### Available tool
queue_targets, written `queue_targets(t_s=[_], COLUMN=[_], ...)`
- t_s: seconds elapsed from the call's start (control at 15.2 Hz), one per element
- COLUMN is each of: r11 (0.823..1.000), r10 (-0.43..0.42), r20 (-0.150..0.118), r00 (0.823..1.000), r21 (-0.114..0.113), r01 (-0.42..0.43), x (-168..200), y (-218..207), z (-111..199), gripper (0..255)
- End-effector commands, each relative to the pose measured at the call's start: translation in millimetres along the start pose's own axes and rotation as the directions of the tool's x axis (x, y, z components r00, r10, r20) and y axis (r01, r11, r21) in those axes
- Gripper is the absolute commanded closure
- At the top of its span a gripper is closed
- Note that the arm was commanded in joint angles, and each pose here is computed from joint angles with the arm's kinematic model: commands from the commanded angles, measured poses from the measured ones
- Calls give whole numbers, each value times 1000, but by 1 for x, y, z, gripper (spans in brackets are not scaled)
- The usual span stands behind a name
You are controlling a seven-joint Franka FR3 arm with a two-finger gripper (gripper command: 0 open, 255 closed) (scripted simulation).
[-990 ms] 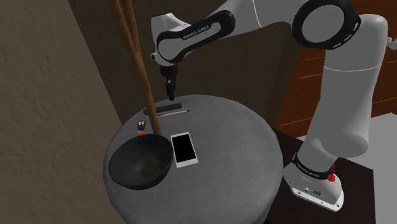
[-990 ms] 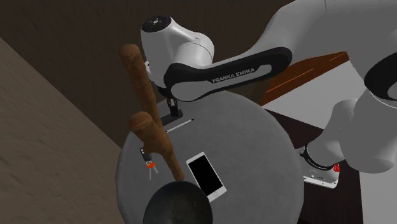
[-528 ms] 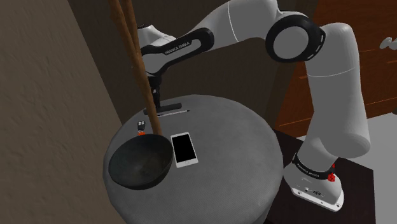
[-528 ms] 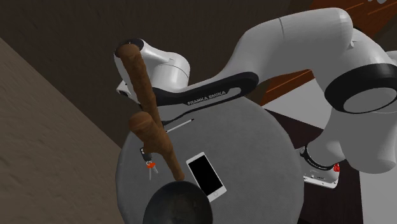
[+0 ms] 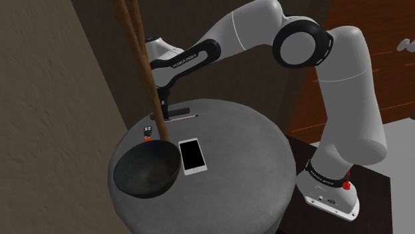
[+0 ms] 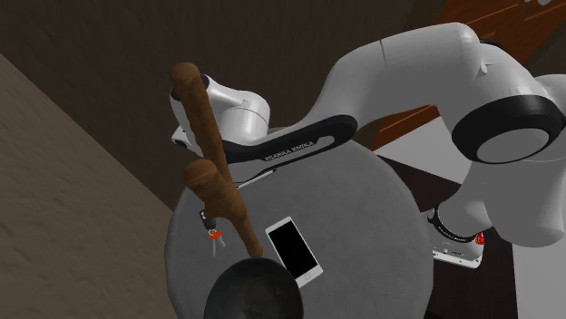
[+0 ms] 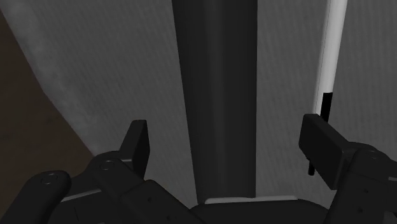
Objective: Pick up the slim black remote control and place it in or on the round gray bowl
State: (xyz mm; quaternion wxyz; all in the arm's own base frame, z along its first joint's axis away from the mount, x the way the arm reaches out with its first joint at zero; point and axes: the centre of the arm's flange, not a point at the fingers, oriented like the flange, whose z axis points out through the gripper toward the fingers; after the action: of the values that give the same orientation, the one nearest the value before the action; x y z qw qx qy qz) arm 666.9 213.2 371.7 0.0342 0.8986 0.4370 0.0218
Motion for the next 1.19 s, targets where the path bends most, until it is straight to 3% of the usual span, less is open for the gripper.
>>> queue_targets(t_s=[0.0,0.33,0.4,1.12], r11=[1000,1000,1000,1000], r10=[0,0,0,0], r20=[0,0,0,0], r00=[1000,1000,1000,1000], r21=[0,0,0,0], r01=[0,0,0,0], x=[1,1,1,1], y=[0,0,0,1], z=[2,2,2,-8], gripper=[0,0,255,255])
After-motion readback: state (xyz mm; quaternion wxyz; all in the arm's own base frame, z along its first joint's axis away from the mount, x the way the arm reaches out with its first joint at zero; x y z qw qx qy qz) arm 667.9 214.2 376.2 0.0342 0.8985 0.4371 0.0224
